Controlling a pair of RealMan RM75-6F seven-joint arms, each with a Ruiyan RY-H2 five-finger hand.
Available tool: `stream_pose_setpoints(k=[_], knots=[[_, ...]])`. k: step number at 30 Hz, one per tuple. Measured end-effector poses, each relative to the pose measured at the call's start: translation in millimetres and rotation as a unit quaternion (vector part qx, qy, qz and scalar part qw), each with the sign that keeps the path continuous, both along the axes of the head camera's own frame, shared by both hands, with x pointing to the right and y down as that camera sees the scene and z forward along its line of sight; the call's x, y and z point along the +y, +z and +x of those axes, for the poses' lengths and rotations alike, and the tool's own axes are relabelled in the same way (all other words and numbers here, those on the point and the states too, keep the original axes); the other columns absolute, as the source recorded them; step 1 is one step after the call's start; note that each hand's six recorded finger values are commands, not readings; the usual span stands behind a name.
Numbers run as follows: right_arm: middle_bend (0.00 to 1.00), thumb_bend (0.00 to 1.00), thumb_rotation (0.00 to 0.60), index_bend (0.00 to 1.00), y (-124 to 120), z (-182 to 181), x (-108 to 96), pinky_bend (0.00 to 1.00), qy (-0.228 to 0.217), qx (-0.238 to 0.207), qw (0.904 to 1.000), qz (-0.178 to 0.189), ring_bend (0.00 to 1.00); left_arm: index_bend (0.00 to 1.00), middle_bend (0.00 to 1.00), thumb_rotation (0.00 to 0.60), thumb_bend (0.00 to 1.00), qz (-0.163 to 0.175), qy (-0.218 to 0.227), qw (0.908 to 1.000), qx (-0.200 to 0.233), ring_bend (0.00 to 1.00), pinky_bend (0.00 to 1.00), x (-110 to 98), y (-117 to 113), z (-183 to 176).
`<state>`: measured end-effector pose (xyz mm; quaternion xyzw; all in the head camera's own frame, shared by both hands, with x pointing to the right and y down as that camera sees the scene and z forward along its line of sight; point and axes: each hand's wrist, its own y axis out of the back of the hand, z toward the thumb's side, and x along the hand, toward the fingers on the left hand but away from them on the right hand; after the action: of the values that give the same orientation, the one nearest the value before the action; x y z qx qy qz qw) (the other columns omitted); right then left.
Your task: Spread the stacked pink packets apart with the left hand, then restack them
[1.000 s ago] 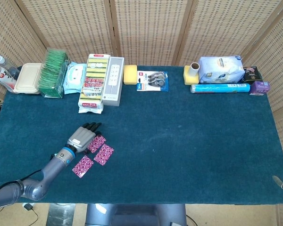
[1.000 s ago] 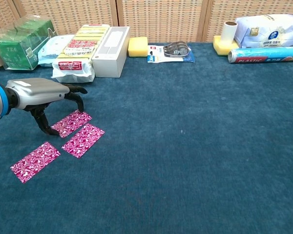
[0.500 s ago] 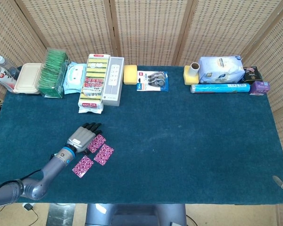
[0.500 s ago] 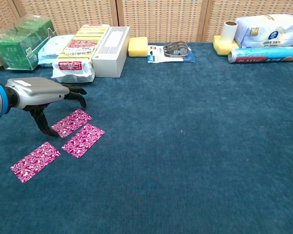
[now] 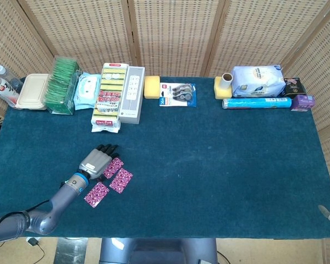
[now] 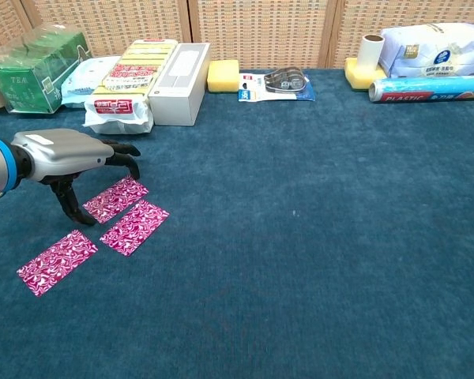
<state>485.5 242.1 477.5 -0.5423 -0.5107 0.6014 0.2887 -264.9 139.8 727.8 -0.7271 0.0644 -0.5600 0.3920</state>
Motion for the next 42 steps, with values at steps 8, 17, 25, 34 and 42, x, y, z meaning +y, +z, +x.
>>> stream_pose_setpoints(k=[8,17,25,34,42], knots=[[0.00,0.00,0.600,0.08,0,0,0,0.00,0.000,-0.001,1.0000,0.000,0.00,0.30,0.00,0.600,0.19,0.007,-0.003,1.0000,0.001,0.00,0.11,-1,-1,1],[0.00,0.00,0.600,0.08,0,0,0,0.00,0.000,-0.001,1.0000,0.000,0.00,0.30,0.00,0.600,0.19,0.008,-0.007,0.9999,0.003,0.00,0.11,-2,-4,1],[0.00,0.00,0.600,0.08,0,0,0,0.00,0.000,-0.001,1.0000,-0.001,0.00,0.30,0.00,0.600,0.19,0.004,-0.023,0.9996,0.015,0.00,0.11,-6,-15,-1],[0.00,0.00,0.600,0.08,0,-1,0,0.00,-0.002,-0.001,1.0000,-0.002,0.00,0.30,0.00,0.600,0.19,-0.007,-0.046,0.9988,0.017,0.00,0.11,-10,-39,-11],[0.00,0.00,0.600,0.08,1,-1,0,0.00,-0.001,-0.001,1.0000,-0.003,0.00,0.30,0.00,0.600,0.19,-0.024,-0.058,0.9978,0.018,0.00,0.11,-2,-48,-20]])
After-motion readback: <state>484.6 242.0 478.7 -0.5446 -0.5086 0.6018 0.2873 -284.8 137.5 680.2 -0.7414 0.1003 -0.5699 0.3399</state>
